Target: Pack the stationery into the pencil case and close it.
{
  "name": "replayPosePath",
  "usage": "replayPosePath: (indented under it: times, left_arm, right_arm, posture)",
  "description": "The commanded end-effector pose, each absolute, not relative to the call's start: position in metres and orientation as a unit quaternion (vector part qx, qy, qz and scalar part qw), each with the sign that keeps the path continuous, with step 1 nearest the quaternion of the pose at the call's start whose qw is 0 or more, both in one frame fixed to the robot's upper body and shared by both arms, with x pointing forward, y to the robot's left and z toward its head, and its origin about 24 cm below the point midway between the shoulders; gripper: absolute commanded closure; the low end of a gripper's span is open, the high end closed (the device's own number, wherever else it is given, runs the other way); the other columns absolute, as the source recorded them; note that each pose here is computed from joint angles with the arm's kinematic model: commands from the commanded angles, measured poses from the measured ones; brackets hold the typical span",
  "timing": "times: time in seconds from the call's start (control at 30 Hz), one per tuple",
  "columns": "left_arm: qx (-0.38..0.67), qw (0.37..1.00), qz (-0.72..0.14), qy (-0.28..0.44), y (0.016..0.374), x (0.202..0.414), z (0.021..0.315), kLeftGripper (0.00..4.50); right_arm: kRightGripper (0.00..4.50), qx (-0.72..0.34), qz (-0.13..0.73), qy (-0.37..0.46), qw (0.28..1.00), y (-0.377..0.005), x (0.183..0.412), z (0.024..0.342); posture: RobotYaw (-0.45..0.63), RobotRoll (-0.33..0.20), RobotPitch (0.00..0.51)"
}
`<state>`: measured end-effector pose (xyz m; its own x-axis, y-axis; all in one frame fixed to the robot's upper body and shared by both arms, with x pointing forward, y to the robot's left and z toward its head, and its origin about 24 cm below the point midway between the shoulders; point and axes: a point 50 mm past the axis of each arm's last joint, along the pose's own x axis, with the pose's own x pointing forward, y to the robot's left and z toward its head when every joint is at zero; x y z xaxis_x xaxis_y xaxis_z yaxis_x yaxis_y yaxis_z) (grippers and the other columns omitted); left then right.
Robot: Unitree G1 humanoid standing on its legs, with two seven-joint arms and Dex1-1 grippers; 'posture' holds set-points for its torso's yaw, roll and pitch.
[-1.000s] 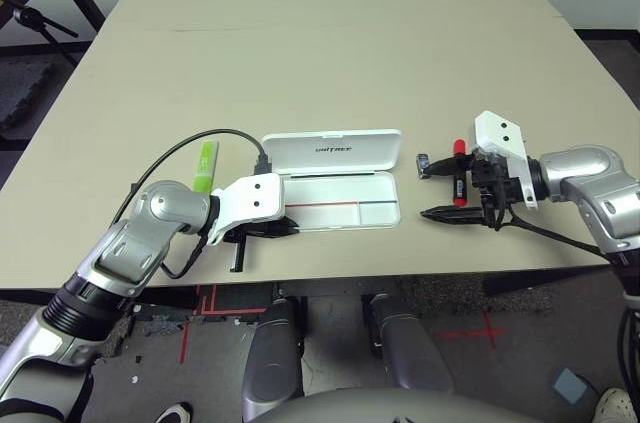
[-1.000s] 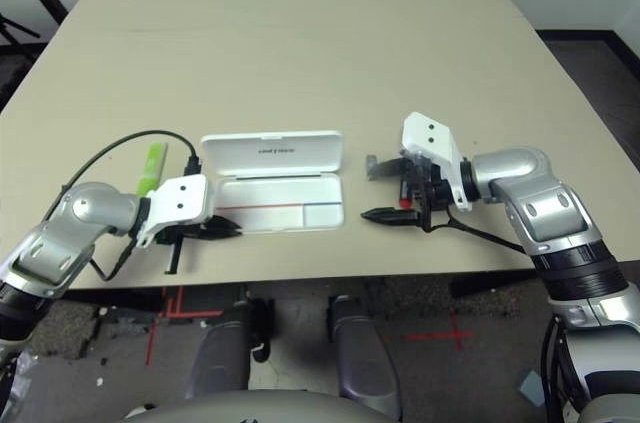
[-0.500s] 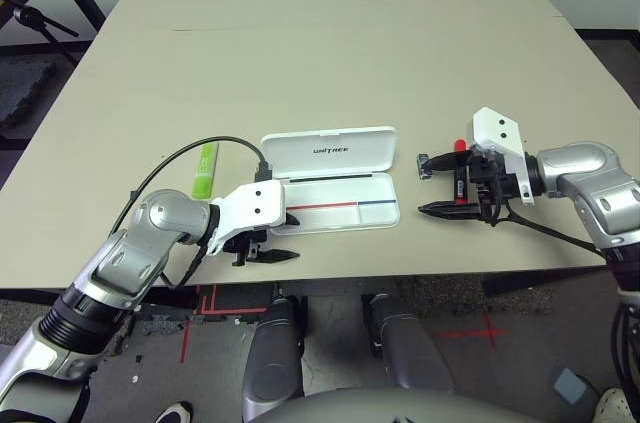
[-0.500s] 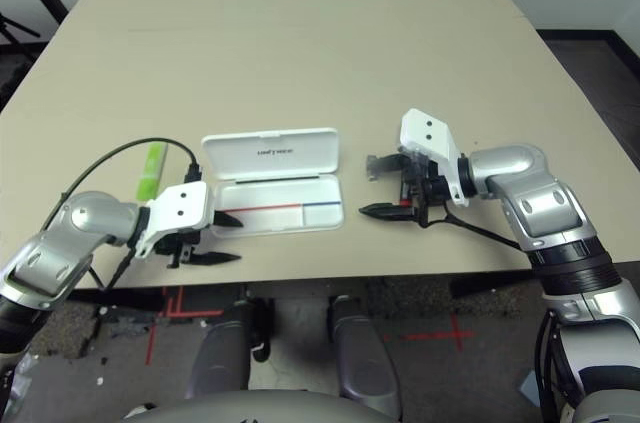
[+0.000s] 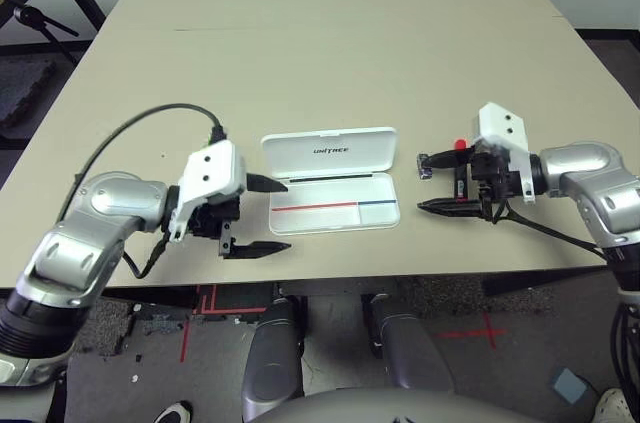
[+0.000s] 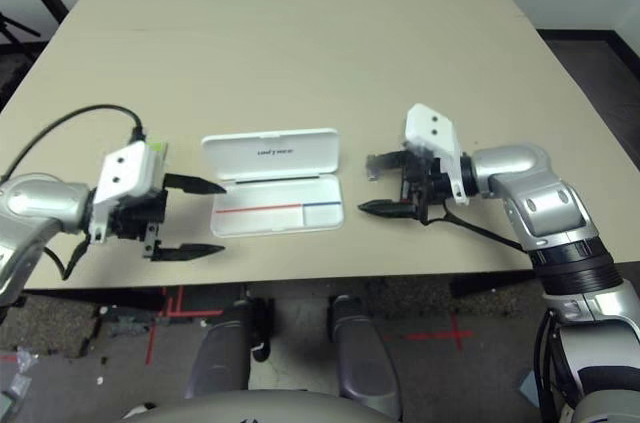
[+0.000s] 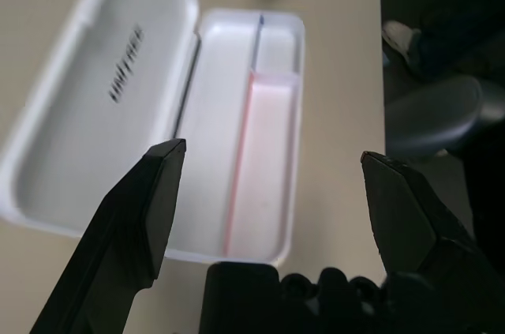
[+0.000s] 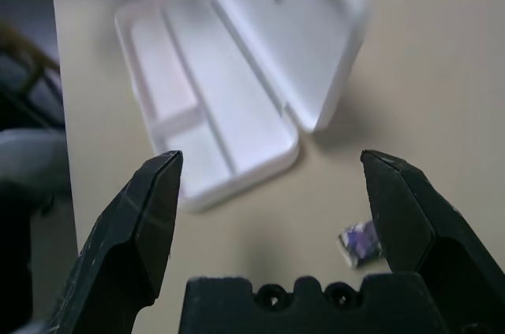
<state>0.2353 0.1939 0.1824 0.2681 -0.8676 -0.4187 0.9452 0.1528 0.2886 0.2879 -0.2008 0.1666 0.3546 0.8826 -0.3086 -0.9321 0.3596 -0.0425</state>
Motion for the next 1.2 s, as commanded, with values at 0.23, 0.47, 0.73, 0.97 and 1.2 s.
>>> replayPosePath:
  times: [0.23,0.47,0.73,0.97,1.2]
  left_arm:
    - [0.250,0.749,-0.609,0.073,0.185,0.238,0.176,0.02]
    - [0.253,0.745,-0.612,0.074,0.181,0.240,0.171,0.02]
    - [0.254,0.743,-0.615,0.075,0.178,0.243,0.169,0.02]
    - [0.255,0.740,-0.617,0.076,0.175,0.243,0.167,0.02]
    - [0.263,0.745,-0.608,0.074,0.176,0.247,0.169,0.02]
  right_arm:
    - [0.00,-0.020,0.233,0.124,0.964,-0.212,0.324,0.206]
    - [0.00,0.024,0.109,0.158,0.981,-0.209,0.317,0.213]
    - [0.00,0.032,0.048,0.249,0.967,-0.222,0.295,0.181]
    - [0.00,0.039,0.051,0.294,0.954,-0.214,0.283,0.154]
    - [0.00,0.046,0.059,0.321,0.944,-0.212,0.278,0.135]
  posture:
    - [-0.08,0.000,0.184]
    - [-0.09,0.000,0.186]
    - [-0.11,0.000,0.196]
    - [-0.11,0.000,0.197]
    - [-0.10,0.000,0.194]
